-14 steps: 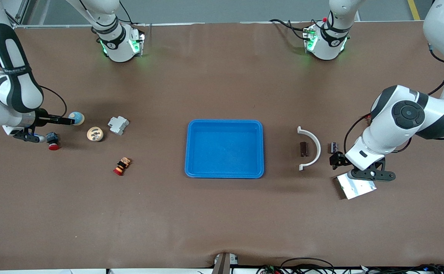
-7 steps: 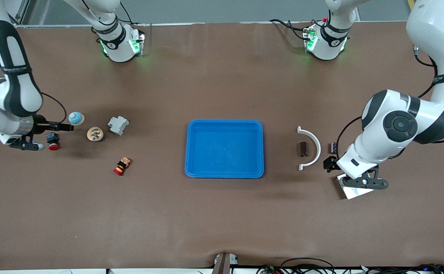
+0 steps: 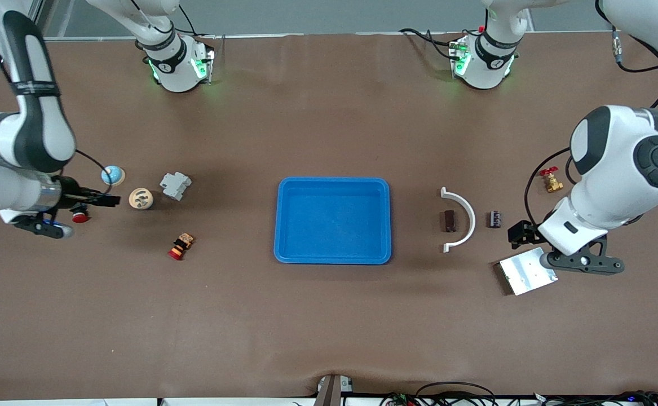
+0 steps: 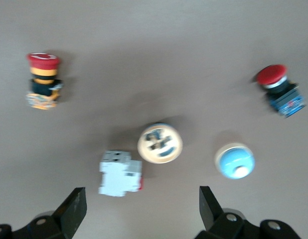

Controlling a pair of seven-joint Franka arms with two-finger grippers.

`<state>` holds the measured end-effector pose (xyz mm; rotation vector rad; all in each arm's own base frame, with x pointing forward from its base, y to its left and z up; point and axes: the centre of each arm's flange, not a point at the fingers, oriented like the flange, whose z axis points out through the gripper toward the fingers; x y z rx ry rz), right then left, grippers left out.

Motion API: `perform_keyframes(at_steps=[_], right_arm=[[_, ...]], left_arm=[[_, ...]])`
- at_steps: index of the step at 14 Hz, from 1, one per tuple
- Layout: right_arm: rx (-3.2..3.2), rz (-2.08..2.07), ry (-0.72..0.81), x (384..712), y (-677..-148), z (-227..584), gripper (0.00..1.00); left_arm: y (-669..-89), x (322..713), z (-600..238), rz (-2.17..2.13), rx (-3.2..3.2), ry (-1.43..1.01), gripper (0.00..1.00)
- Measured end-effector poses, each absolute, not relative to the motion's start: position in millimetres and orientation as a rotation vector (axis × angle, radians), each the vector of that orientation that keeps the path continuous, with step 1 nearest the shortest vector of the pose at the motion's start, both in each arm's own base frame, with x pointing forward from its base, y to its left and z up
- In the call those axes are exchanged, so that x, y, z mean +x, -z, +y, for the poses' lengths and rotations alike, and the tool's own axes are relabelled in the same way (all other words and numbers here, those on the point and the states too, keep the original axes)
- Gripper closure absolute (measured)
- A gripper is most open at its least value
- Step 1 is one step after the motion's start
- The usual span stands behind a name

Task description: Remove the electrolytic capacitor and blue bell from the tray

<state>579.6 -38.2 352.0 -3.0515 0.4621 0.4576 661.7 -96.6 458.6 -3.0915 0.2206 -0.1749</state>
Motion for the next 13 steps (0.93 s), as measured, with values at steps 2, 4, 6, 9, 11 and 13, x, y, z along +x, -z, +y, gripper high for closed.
perform_keyframes(at_steps=[2,4,6,9,11,13], right_arm=[[-3.066,0.473,-0.409,582,-372,-11,0.00],[-3.074,0.454,-0.326,583,-402,-3,0.00],[-3.076,0.455,-0.244,585,-433,-8,0.00],[-3.073,0.466,-0.181,586,-468,-26,0.00],[-3.069,0.476,-0.106,593,-492,-38,0.00],[-3.065,0.481,-0.049,598,-522,-44,0.00]], left_arm=[[-480,652,-104,0.244,-3.079,0.177,0.00],[-505,640,-113,0.257,-3.092,0.182,0.00],[-531,626,-118,0.262,-3.098,0.191,0.00],[-565,604,-118,0.262,-3.089,0.177,0.00],[-582,592,-115,0.245,-3.107,0.162,0.00],[-593,583,-110,0.236,-3.113,0.148,0.00]])
